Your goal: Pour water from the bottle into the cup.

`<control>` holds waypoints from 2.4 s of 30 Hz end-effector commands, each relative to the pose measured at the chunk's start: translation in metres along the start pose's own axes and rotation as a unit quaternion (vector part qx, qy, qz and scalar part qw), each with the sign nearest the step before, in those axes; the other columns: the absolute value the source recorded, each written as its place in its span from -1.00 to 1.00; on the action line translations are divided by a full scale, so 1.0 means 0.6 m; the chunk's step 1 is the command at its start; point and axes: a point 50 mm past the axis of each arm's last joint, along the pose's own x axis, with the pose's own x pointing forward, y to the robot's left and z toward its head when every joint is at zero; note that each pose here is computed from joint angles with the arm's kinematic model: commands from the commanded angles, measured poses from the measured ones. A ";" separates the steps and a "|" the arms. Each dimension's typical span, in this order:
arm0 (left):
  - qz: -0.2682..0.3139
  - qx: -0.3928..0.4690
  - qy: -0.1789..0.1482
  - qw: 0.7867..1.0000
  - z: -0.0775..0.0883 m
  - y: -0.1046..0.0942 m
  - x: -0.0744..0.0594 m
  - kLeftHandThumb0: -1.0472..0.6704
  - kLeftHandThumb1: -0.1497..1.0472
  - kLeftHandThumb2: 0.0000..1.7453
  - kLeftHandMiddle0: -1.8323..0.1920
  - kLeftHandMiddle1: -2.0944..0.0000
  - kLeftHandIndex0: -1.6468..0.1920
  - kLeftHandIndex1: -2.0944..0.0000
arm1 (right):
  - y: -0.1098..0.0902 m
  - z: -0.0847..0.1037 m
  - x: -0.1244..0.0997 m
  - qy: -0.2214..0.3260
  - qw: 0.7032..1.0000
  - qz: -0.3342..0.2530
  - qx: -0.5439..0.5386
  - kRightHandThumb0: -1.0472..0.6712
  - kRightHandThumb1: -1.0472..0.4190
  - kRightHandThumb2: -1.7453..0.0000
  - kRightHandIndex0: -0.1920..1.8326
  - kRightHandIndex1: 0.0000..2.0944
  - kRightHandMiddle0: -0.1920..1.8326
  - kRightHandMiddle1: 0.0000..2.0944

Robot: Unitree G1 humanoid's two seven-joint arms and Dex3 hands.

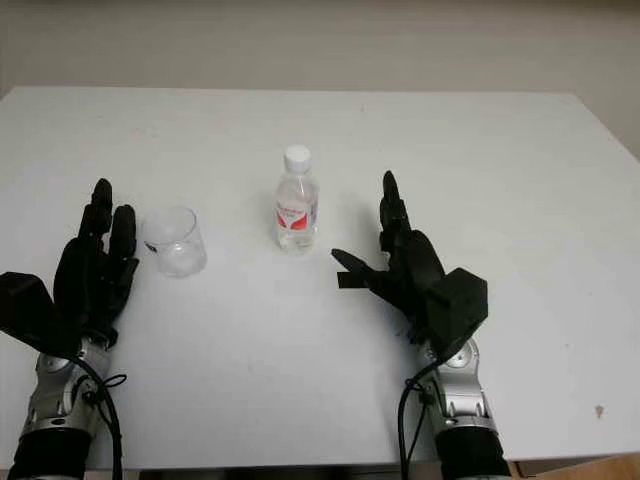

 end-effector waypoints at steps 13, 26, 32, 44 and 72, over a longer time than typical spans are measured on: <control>0.005 -0.008 -0.016 1.000 0.009 0.000 0.003 -0.49 1.00 -0.40 0.89 0.95 0.90 0.95 | 0.035 0.051 0.110 -0.035 0.997 0.050 -0.040 -0.87 -0.78 0.94 -1.00 -1.00 -1.00 -1.00; 0.005 -0.005 -0.019 1.000 0.009 -0.002 0.004 -0.48 1.00 -0.39 0.90 0.95 0.91 0.95 | 0.057 0.041 0.126 -0.020 0.992 0.093 -0.078 -0.93 -0.76 0.94 -1.00 -1.00 -1.00 -1.00; 0.006 -0.010 -0.018 1.000 0.009 -0.001 0.003 -0.50 1.00 -0.41 0.90 0.95 0.91 0.95 | 0.071 0.033 0.131 -0.009 0.990 0.108 -0.088 -0.90 -0.75 0.94 -1.00 -1.00 -1.00 -1.00; 0.014 -0.006 -0.021 1.000 0.009 0.000 -0.001 -0.48 1.00 -0.40 0.90 0.95 0.90 0.95 | 0.106 0.019 0.148 0.042 0.994 0.097 -0.025 -0.73 -0.75 0.94 -1.00 -1.00 -1.00 -1.00; 0.017 0.002 -0.021 1.000 0.005 0.002 -0.004 -0.48 1.00 -0.40 0.89 0.95 0.89 0.95 | 0.120 0.029 0.159 0.035 0.991 0.079 -0.106 -0.21 -1.00 0.59 0.68 1.00 0.42 1.00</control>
